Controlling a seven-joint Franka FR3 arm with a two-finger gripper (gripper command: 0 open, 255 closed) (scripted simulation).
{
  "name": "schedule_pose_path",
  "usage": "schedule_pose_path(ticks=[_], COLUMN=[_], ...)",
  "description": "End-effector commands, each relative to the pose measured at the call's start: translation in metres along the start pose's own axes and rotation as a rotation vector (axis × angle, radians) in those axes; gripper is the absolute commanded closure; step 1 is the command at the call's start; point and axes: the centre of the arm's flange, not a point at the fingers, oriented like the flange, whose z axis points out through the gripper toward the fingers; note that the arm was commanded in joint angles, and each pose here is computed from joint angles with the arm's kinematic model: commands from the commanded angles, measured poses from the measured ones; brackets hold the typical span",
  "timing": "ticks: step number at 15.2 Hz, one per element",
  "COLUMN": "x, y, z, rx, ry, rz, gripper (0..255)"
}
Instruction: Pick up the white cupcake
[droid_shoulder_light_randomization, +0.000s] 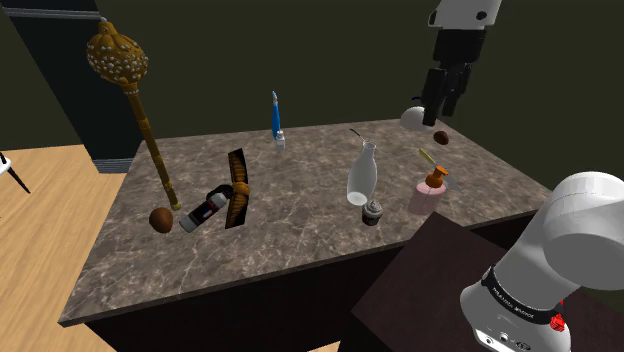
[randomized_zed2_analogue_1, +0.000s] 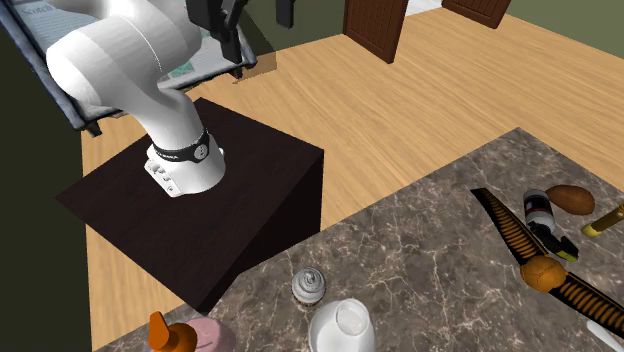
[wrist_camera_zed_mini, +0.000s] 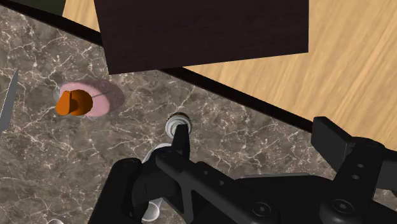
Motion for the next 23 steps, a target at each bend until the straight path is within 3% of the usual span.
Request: schedule_pose_path(ticks=[1,23], x=[0.000,0.075], y=[0.000,0.048], z=[0.000,0.267], rx=[0.000,-0.082], ry=[0.000,0.184], rz=[0.000,0.226], gripper=[0,0])
